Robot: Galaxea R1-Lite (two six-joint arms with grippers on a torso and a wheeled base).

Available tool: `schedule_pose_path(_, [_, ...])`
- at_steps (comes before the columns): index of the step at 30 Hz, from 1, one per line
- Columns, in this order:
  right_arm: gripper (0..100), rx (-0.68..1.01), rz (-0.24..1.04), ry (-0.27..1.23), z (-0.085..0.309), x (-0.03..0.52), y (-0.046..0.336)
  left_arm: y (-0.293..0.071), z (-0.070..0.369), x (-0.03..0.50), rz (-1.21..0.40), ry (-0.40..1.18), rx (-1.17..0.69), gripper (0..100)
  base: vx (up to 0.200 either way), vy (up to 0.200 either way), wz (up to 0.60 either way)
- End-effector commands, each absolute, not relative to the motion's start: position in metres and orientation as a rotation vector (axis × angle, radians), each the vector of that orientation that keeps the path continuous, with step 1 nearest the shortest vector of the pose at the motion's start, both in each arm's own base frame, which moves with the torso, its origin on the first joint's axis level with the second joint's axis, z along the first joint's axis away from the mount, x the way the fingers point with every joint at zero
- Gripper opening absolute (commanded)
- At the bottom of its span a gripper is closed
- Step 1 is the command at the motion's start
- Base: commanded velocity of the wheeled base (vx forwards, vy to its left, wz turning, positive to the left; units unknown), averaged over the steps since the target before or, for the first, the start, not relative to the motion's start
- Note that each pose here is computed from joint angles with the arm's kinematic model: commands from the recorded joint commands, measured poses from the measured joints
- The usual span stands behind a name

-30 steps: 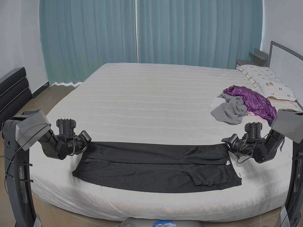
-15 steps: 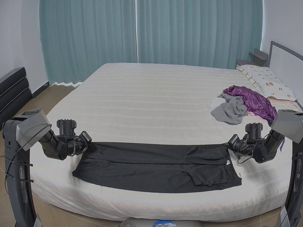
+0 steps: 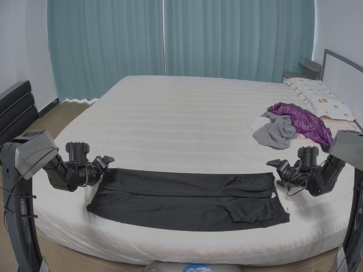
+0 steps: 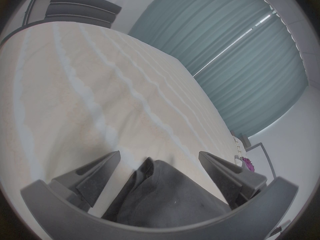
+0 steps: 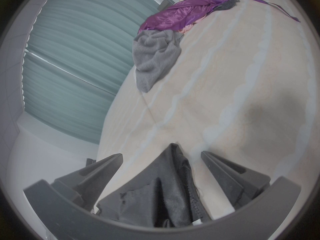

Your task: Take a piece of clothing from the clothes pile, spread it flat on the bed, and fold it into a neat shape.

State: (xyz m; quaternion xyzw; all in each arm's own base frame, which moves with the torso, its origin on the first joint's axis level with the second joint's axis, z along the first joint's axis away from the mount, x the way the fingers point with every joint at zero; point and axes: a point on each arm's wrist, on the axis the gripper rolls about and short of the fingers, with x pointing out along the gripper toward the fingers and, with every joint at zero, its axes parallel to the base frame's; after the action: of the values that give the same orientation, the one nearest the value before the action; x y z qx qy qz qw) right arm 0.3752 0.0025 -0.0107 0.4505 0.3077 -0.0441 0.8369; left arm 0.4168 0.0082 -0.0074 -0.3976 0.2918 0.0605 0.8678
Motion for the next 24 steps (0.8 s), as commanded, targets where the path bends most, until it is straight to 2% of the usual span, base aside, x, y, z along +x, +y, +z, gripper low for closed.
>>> schedule_pose_path(1, [100,1.004,-0.085,0.588,0.008,0.360,-0.002,0.015,0.021,0.401,0.135,0.577,-0.884,100,0.000,0.000,0.00])
schedule_pose_path(5, [100,1.035,-0.087,0.575,0.005,0.353,-0.003,0.014,0.021,0.393,0.133,0.596,-0.893,100,0.000,0.000,0.00])
schedule_pose_path(11, [100,1.054,-0.081,0.568,0.008,0.352,-0.009,0.012,0.025,0.389,0.100,0.608,-0.898,100,-0.200,0.000,0.00])
schedule_pose_path(16, [100,1.077,-0.072,0.583,0.004,0.353,-0.012,0.010,0.031,0.384,0.057,0.615,-0.872,100,0.000,0.000,0.00])
schedule_pose_path(19, [100,1.089,-0.073,0.595,0.000,0.354,-0.012,0.008,0.025,0.372,-0.033,0.676,-0.787,100,0.000,0.000,0.00])
schedule_pose_path(24, [100,1.091,-0.071,0.607,-0.004,0.355,-0.012,0.007,0.019,0.375,-0.085,0.685,-0.682,100,0.000,0.000,0.00])
